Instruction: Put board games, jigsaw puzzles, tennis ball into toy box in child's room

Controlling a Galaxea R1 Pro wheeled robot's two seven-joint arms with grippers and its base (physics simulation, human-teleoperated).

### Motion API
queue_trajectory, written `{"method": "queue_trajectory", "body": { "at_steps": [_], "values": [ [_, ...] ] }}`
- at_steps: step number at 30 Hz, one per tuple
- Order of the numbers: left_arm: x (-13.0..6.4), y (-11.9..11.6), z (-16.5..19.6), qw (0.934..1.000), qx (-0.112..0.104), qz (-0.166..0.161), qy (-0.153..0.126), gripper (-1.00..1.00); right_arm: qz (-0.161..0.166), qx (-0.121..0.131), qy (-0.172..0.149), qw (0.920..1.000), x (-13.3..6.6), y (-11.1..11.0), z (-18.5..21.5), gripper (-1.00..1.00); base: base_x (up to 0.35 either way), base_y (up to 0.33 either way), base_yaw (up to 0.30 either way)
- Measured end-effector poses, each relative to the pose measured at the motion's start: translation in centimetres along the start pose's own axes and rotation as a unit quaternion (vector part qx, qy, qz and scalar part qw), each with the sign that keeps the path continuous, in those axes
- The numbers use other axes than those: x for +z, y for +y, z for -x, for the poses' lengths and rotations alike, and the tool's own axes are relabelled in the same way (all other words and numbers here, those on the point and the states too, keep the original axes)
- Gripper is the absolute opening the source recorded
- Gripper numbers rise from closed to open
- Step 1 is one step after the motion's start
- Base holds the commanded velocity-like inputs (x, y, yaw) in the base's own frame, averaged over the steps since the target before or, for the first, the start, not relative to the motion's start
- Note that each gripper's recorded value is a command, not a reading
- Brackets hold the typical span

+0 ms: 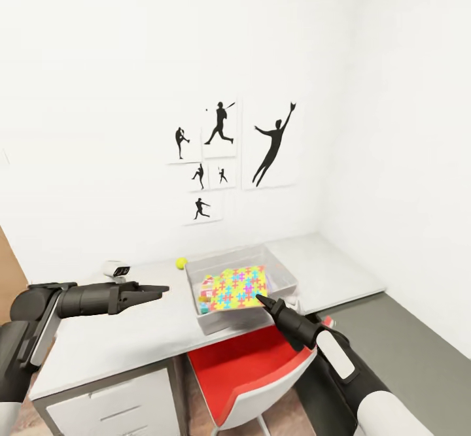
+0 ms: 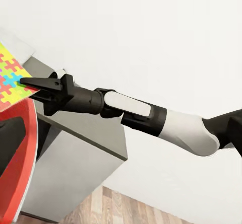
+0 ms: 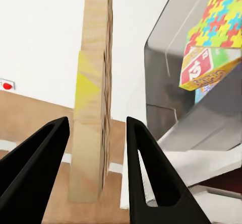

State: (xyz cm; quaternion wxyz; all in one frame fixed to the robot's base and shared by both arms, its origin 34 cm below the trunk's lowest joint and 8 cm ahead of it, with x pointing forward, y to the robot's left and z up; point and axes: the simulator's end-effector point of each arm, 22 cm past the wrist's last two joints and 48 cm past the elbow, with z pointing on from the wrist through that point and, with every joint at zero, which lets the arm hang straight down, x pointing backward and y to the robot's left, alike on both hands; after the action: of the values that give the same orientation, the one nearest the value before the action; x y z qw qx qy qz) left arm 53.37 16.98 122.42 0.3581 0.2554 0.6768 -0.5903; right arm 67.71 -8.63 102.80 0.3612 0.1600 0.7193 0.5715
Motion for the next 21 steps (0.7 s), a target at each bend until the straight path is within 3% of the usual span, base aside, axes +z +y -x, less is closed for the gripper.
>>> {"method": "queue_trajectory", "body": {
  "at_steps": [13,21],
  "values": [
    [-0.06,-0.22,0.11,1.0,0.003,0.0,0.0,1.0,0.002,-0.002,-0.001,1.0,-0.07,0.27,0.11,-1.0,0.001,0.001,0.269],
    [-0.05,-0.26,0.12,1.0,0.004,0.0,0.0,1.0,0.002,-0.002,-0.001,1.0,-0.07,0.34,0.15,-1.0,0.0,0.0,0.049]
  ]
}}
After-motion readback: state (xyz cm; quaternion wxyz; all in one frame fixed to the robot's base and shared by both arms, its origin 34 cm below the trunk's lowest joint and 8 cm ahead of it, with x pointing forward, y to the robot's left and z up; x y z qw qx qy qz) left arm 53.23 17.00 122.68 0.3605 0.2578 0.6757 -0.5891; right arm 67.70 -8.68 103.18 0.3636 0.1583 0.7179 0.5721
